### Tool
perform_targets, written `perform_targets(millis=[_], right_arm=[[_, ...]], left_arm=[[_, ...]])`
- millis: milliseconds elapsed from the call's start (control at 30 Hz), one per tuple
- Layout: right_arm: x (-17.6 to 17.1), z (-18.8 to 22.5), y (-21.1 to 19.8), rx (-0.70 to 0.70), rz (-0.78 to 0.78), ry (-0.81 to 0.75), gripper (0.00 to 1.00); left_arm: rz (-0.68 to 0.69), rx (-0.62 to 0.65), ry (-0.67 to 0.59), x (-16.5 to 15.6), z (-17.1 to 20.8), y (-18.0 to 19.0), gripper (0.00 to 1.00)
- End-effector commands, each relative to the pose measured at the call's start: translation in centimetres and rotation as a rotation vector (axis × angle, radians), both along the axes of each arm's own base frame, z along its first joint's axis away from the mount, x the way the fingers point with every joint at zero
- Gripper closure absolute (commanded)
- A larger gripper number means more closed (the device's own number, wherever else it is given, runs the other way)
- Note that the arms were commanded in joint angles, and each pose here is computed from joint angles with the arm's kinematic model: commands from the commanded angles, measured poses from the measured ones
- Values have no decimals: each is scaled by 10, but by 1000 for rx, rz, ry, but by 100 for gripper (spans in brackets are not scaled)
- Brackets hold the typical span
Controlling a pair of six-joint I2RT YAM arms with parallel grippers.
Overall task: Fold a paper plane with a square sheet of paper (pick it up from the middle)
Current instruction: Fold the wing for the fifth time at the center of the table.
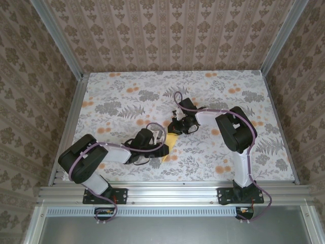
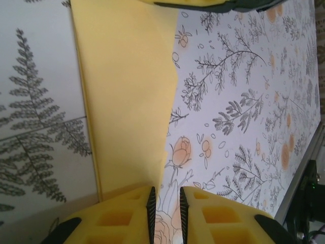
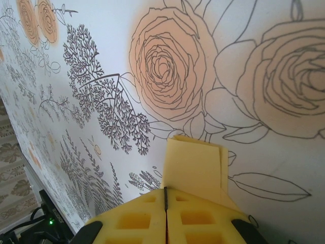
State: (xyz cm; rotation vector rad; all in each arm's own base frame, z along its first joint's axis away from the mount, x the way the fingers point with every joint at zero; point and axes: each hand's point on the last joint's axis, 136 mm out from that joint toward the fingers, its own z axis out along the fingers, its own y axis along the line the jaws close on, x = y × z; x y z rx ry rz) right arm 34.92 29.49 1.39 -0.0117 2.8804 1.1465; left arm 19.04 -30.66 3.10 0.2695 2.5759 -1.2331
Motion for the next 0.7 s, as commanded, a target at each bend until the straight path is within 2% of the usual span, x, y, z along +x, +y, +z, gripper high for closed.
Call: perform_targets(millis=[0,167,667], right_arm=[[7,-24,-13,-71,-49,24,92],[6,-26,-13,-74,-50,29,92],[8,-26,-17,-90,-60,25,92]], left_arm=[[-60,9,62,-23,-6,2,76],[-76,14,66,-30,-7,1,74],[-85,187,137,-65,-44,30,78]])
